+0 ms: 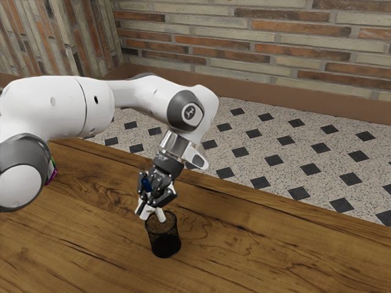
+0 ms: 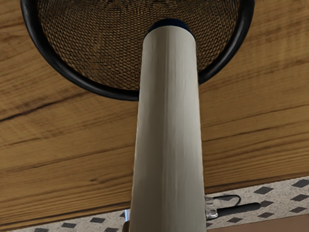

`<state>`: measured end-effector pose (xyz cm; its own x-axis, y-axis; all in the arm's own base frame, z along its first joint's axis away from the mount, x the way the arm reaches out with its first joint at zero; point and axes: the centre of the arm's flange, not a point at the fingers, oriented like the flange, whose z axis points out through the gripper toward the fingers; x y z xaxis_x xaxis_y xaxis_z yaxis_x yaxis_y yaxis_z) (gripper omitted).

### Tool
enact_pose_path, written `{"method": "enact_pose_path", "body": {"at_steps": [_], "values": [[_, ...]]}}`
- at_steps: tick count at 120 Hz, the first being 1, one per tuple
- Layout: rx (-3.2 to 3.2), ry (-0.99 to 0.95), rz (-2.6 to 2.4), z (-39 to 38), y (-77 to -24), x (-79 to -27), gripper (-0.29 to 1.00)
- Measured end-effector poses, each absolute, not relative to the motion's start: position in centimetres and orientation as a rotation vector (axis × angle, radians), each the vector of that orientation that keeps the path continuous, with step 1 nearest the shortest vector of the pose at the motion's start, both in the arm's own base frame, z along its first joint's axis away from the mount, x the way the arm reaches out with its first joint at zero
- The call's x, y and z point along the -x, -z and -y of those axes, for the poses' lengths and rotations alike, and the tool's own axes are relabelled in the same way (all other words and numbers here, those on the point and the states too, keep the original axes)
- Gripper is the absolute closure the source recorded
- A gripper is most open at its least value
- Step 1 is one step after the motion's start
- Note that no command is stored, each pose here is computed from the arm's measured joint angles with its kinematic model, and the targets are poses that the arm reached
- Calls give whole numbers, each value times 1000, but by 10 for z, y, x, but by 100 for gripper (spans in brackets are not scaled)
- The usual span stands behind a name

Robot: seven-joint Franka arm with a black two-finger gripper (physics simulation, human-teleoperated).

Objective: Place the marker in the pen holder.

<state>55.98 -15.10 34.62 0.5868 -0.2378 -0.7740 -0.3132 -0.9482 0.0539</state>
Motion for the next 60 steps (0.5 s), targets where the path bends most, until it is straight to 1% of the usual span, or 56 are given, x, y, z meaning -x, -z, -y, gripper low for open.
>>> {"method": "enact_pose_path", "body": {"at_steps": [22, 37, 46, 52, 60], "values": [[2709, -1329, -454, 148, -315, -564, 72], [2718, -1317, -449, 150, -313, -566, 44], [2729, -1296, -452, 153, -318, -567, 31], [2773, -1212, -456, 152, -350, -569, 25], [2899, -897, -428, 126, -452, -568, 19]]}}
